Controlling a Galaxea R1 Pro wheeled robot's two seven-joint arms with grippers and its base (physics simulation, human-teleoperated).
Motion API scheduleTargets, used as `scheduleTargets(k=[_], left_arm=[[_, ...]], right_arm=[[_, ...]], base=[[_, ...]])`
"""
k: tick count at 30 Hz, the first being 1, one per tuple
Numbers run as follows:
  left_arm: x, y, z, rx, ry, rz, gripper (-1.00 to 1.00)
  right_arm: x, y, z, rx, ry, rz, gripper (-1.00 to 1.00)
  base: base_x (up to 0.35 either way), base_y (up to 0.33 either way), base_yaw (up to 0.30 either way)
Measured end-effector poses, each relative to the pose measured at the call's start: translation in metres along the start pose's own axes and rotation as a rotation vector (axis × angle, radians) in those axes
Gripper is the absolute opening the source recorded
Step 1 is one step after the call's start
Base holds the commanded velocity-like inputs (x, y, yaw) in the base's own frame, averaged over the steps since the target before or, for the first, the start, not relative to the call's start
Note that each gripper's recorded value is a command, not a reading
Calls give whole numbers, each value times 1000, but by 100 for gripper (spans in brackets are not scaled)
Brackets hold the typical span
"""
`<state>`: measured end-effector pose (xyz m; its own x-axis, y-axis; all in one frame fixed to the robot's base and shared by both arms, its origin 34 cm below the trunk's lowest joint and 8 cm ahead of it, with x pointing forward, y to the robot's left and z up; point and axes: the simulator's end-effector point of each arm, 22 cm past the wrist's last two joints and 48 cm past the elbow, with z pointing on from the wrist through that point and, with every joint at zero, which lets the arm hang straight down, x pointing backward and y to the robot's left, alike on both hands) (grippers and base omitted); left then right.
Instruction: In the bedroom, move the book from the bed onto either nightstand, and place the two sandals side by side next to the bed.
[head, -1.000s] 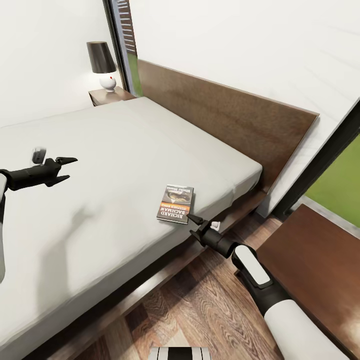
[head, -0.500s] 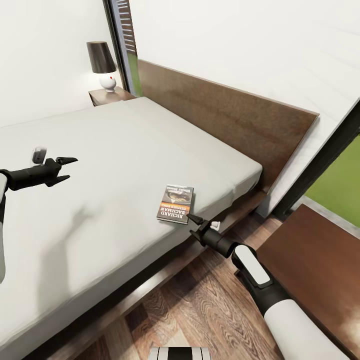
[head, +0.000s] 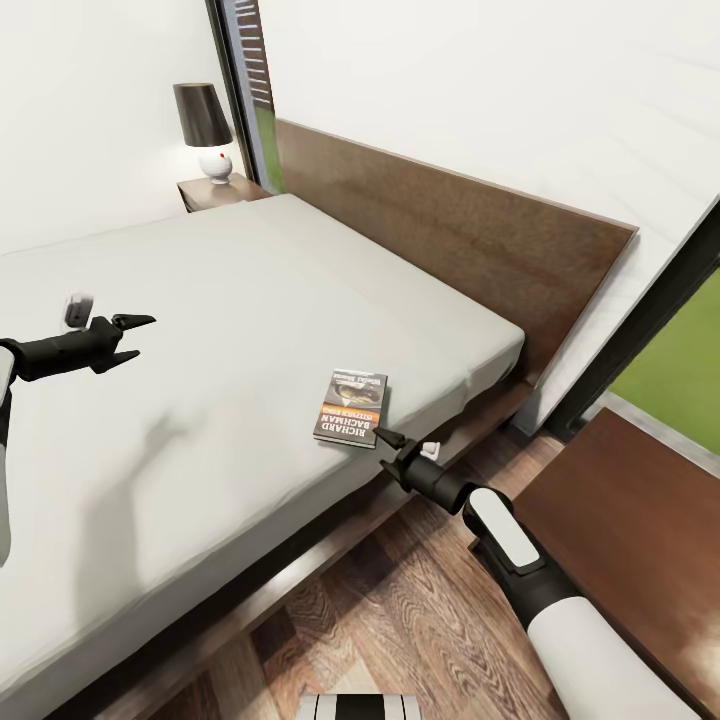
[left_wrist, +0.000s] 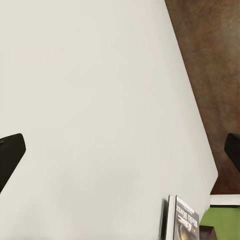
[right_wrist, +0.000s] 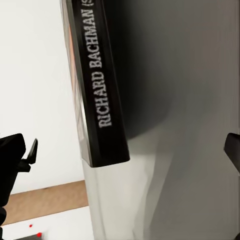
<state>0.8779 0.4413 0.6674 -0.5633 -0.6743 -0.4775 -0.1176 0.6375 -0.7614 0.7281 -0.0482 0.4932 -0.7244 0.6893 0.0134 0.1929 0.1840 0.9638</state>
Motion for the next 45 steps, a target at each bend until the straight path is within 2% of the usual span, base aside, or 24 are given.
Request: scheduleTargets(k=[22, 45], left_arm=[[0, 0, 0, 1, 0, 0, 100], [1, 0, 1, 0, 1, 0, 100]], right_arm=[[13, 6, 13, 9, 14, 15, 100], [15, 8, 14, 8, 16, 16, 100]], base=[[0, 0, 0], [0, 0, 0]])
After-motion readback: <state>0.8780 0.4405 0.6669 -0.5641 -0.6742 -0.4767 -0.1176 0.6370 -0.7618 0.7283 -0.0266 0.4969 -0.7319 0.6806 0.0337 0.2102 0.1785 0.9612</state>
